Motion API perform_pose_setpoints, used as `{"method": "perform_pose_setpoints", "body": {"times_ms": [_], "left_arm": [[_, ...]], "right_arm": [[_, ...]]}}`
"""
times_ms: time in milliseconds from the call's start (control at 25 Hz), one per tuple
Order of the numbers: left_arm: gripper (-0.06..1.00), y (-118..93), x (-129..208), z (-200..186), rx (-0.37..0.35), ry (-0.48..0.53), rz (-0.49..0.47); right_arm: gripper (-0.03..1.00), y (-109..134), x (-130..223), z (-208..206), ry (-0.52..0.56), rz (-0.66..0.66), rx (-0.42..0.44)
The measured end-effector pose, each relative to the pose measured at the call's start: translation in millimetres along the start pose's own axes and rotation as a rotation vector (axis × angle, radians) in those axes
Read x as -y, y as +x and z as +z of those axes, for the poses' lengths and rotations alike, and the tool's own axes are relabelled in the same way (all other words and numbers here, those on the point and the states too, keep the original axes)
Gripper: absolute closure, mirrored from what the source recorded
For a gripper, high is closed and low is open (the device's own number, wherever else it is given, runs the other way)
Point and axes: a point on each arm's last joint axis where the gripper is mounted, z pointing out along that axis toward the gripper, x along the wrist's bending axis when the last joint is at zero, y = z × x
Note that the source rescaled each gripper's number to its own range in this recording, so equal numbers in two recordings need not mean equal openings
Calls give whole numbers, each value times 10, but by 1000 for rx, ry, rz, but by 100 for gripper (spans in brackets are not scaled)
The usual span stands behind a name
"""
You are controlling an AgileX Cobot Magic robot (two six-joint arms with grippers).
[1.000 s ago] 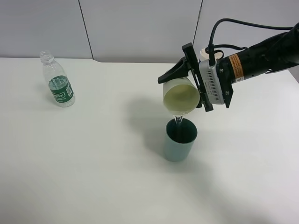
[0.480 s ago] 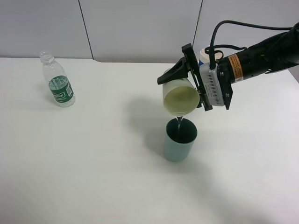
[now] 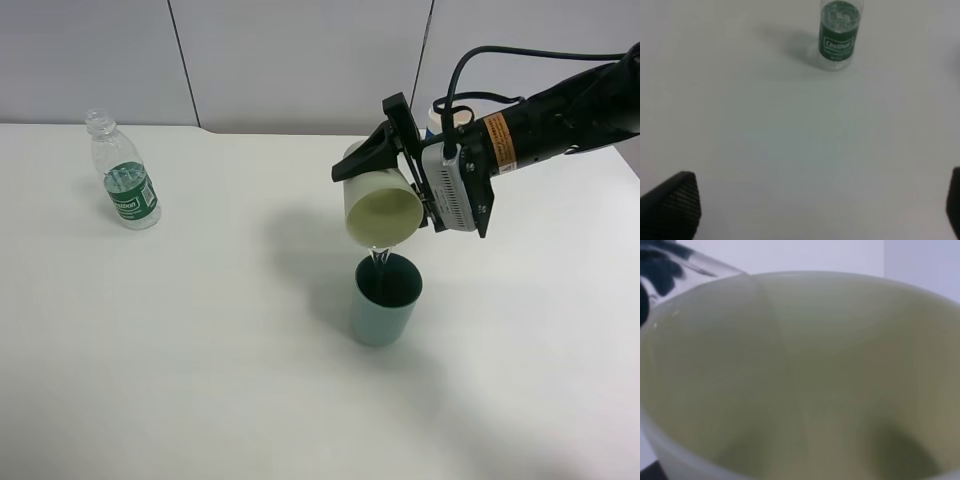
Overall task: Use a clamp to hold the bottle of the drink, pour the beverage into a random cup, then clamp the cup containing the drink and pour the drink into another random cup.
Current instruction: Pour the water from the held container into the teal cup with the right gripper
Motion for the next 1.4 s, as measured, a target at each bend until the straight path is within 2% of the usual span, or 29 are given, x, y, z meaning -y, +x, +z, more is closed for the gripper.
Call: {"method": "perform_pose_setpoints", "body": {"times_ms": [1400], "left_arm": [[-6, 0, 1, 0, 0, 1, 0]], "right_arm": [[97, -48, -30, 90, -3, -327, 0]]}}
